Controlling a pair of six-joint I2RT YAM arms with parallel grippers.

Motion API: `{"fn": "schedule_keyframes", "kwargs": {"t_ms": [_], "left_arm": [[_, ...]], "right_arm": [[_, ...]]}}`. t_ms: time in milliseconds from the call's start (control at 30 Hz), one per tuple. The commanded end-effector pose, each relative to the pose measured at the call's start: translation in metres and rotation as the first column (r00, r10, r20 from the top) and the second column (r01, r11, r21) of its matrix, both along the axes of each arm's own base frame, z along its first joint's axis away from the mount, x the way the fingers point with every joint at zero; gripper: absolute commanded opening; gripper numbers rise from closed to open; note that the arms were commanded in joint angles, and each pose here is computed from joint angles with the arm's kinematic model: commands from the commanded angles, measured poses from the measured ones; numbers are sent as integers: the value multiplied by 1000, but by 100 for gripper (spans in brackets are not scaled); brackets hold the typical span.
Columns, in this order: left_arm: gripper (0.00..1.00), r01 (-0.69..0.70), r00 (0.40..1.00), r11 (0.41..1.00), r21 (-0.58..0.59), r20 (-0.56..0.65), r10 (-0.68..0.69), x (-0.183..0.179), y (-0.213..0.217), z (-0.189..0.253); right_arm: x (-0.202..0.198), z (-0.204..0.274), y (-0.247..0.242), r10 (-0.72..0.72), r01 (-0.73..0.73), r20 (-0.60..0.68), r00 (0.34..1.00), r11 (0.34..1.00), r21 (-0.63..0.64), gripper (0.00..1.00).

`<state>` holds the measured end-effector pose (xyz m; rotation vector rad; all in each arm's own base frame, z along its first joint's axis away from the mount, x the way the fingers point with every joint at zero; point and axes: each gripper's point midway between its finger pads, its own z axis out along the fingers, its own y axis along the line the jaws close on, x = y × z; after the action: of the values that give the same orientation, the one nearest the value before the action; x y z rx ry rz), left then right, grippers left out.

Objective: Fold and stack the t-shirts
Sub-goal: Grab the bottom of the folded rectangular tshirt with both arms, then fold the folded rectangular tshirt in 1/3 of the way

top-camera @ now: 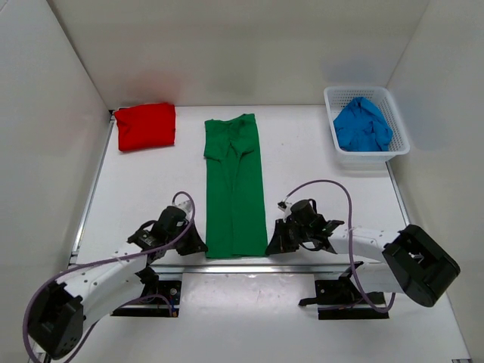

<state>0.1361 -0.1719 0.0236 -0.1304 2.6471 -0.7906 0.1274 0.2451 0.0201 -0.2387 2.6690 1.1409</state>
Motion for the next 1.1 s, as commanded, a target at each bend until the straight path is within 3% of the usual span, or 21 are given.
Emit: {"fn": "schedule_keyframes", "kwargs": {"t_ms": [0, 200, 400, 533, 667, 867, 933, 967, 1000, 1033, 1067], "left_arm": [[0, 7, 1000, 1000, 12, -9, -7, -11, 11, -2], [0, 61, 996, 998, -6, -60, -61, -29, 2, -11], [0, 89, 995, 995, -43, -44, -90, -17, -9, 7], [0, 65, 997, 991, -118, 47, -60, 32, -24, 61], [0, -24, 994, 988, -155, 102, 40, 104, -14, 102], [0, -129, 977, 984, -123, 152, 147, 224, 7, 104], [20, -132, 975, 983, -131, 161, 153, 262, 3, 100], [37, -136, 976, 982, -130, 154, 155, 285, 0, 94], [40, -129, 977, 981, -143, 149, 150, 303, -2, 92], [42, -133, 980, 980, -151, 127, 152, 308, -1, 87], [51, -133, 980, 978, -158, 123, 153, 319, 0, 84]], "right_arm": [[-14, -2, -13, 23, -23, -15, 1000, 1000, -13, 0], [-32, 5, -11, 69, -68, -55, 996, 998, 13, 0], [-25, 19, -2, 119, -116, -67, 991, 992, 39, 0], [9, 51, 9, 155, -154, -16, 988, 987, 46, 0], [79, 93, 16, 112, -117, 75, 991, 991, 64, 0], [207, 106, 3, 29, -38, 154, 988, 998, 52, 0], [252, 102, -8, -20, 13, 173, 985, 999, 36, 3], [274, 100, -6, -33, 29, 176, 984, 999, 26, 20], [295, 97, -10, -61, 57, 181, 982, 998, 26, 30], [305, 87, -15, -72, 72, 170, 983, 997, 7, 31], [317, 94, -18, -86, 89, 196, 977, 996, -5, 32]]}}
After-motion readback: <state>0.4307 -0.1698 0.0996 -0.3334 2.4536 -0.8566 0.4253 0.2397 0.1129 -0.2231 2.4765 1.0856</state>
